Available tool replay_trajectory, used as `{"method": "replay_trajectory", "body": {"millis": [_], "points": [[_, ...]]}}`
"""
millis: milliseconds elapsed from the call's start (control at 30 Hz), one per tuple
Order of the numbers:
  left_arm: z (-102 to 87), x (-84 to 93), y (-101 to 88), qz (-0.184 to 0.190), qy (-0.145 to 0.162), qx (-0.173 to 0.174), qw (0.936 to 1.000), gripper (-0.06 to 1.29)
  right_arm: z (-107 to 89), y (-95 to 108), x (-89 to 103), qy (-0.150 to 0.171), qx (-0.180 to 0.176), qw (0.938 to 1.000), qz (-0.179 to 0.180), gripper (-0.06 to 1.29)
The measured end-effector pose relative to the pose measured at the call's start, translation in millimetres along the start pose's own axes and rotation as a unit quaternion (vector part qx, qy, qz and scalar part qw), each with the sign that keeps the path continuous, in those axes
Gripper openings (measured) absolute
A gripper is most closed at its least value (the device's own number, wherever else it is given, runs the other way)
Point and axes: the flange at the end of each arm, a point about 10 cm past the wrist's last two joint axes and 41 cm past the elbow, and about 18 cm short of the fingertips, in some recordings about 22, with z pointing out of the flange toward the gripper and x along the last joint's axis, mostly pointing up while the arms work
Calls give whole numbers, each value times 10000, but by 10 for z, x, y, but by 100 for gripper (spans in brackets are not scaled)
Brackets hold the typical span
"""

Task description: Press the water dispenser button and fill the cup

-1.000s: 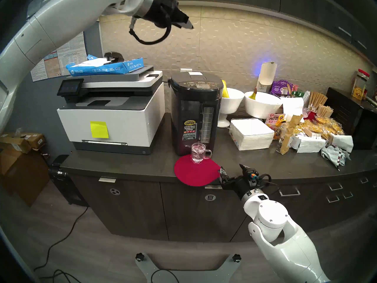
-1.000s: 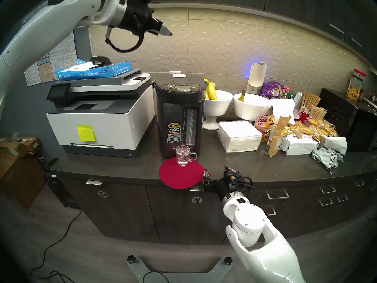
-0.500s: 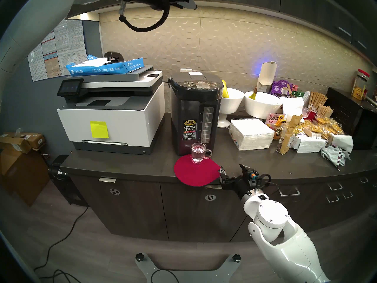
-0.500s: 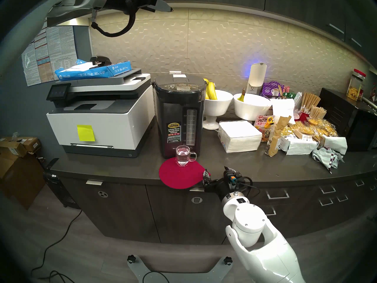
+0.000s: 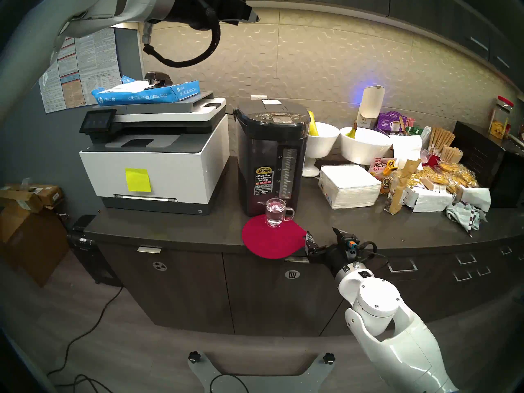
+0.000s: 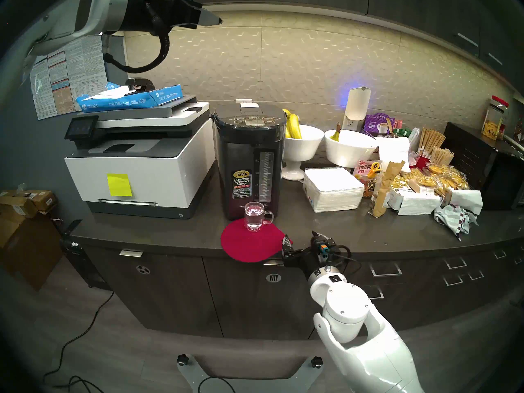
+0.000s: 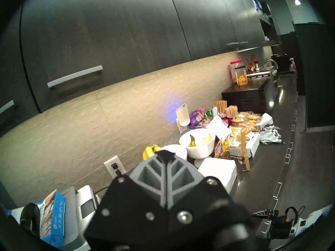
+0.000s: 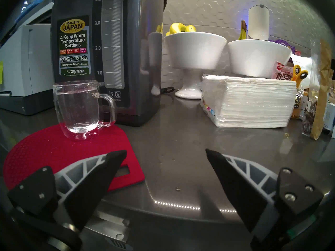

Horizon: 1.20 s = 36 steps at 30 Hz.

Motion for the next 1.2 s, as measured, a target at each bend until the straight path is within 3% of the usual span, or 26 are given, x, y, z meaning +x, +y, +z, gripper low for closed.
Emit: {"method": "replay_trajectory", "body": {"millis": [300, 700, 733, 800, 833, 867, 900, 1200], "points": [[-187, -176, 25, -408, 250, 395, 9981, -2, 1, 0, -1, 1, 0, 10000, 0, 124], [-433, -516, 136, -1016, 485, 1175, 9867, -1, 0, 2, 4, 7, -2, 10000, 1, 124], [-452, -558, 150, -1062, 500, 1271, 9849, 6, 0, 2, 5, 8, -3, 10000, 1, 124], [-475, -607, 163, -1109, 531, 1411, 9823, 47, 0, 2, 5, 9, -3, 10000, 1, 124], [-491, -639, 169, -1133, 563, 1523, 9802, 104, 0, 3, 6, 9, -3, 10000, 2, 124], [-502, -656, 173, -1149, 588, 1592, 9788, 119, 0, 3, 6, 9, -3, 10000, 2, 124], [-519, -681, 179, -1175, 627, 1695, 9765, 127, 0, 4, 6, 9, -4, 10000, 2, 124], [-604, -816, 117, -1423, 909, 2359, 9570, 127, -3, 5, 9, 7, -5, 10000, 3, 124]]}}
